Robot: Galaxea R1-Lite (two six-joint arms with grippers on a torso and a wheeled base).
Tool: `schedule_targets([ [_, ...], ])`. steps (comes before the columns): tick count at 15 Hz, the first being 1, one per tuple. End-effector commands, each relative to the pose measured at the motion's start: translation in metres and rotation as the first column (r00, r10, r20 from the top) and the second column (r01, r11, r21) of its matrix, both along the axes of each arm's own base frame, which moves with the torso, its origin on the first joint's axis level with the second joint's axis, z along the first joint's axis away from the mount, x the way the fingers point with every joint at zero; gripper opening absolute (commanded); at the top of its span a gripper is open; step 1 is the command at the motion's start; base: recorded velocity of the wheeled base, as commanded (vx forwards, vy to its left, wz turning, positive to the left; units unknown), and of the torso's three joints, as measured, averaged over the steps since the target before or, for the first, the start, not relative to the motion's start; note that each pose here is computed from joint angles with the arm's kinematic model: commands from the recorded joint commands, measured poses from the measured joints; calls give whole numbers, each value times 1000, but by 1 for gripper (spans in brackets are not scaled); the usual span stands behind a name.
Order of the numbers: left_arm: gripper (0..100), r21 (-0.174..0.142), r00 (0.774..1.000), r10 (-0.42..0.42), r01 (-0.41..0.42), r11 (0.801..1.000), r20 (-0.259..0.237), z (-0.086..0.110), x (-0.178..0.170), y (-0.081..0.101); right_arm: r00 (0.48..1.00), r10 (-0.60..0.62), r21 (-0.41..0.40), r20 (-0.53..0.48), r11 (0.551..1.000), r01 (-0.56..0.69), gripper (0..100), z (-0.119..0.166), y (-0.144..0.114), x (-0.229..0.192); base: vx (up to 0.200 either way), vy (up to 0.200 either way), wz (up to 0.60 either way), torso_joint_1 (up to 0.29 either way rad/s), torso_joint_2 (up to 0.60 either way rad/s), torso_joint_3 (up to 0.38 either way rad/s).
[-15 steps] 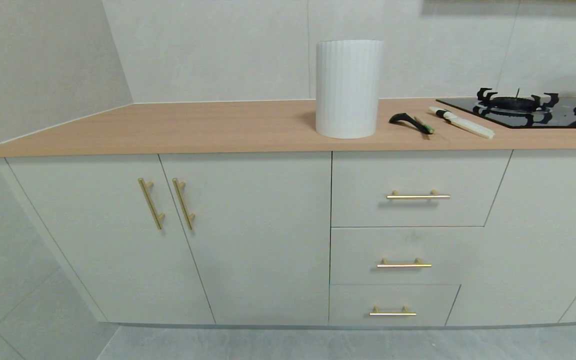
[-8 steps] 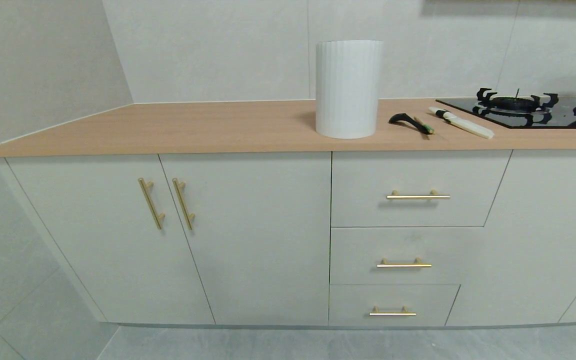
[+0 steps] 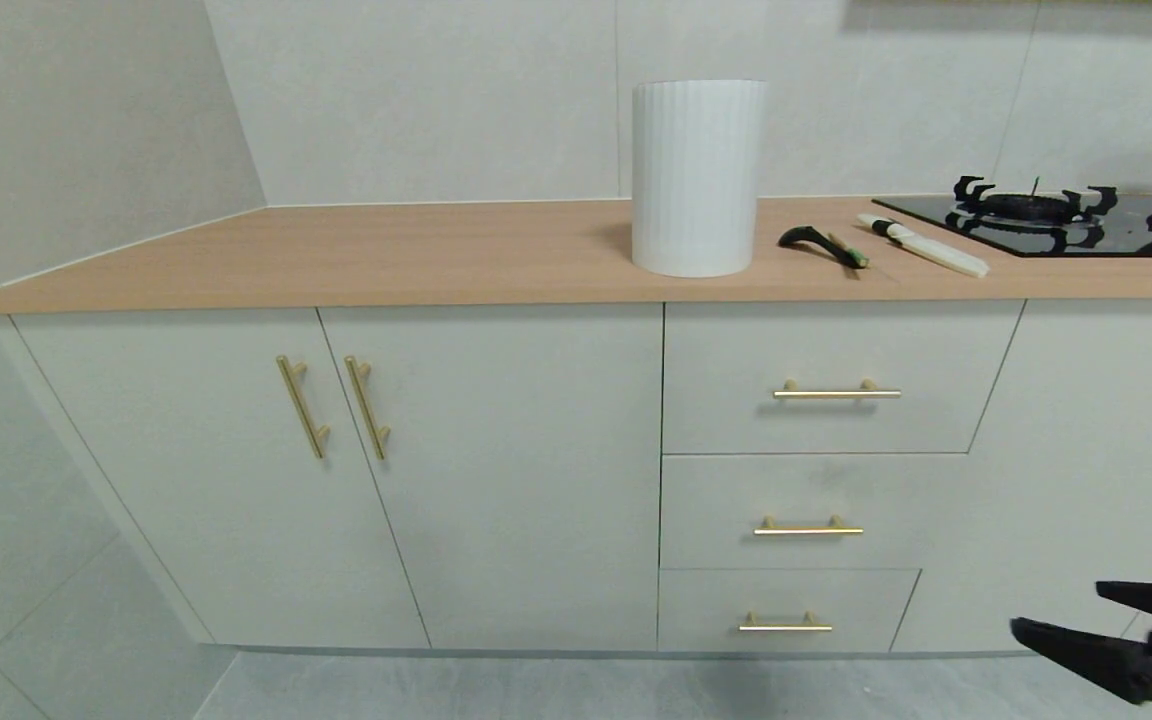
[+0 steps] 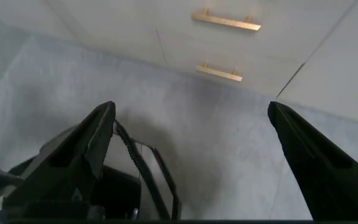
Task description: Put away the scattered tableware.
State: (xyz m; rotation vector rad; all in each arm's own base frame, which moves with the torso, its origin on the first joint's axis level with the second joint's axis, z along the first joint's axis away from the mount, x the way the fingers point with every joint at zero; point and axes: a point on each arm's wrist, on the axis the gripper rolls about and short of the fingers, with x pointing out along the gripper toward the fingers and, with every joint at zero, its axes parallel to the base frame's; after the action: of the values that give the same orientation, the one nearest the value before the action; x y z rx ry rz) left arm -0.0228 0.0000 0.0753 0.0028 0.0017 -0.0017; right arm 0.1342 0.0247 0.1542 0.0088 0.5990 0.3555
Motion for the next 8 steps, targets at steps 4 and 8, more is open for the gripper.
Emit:
schedule_targets([
  [4,100,0,1000,0,0,1000,0,0,0,0,978,-85,-130,-191,990,60,100,-99,30,142,0,0,0,0,0,0],
  [8,100,0,1000,0,0,1000,-1,0,0,0,981,-115,-145,-157,985,92,100,-139,38,177,0,0,0,0,0,0],
])
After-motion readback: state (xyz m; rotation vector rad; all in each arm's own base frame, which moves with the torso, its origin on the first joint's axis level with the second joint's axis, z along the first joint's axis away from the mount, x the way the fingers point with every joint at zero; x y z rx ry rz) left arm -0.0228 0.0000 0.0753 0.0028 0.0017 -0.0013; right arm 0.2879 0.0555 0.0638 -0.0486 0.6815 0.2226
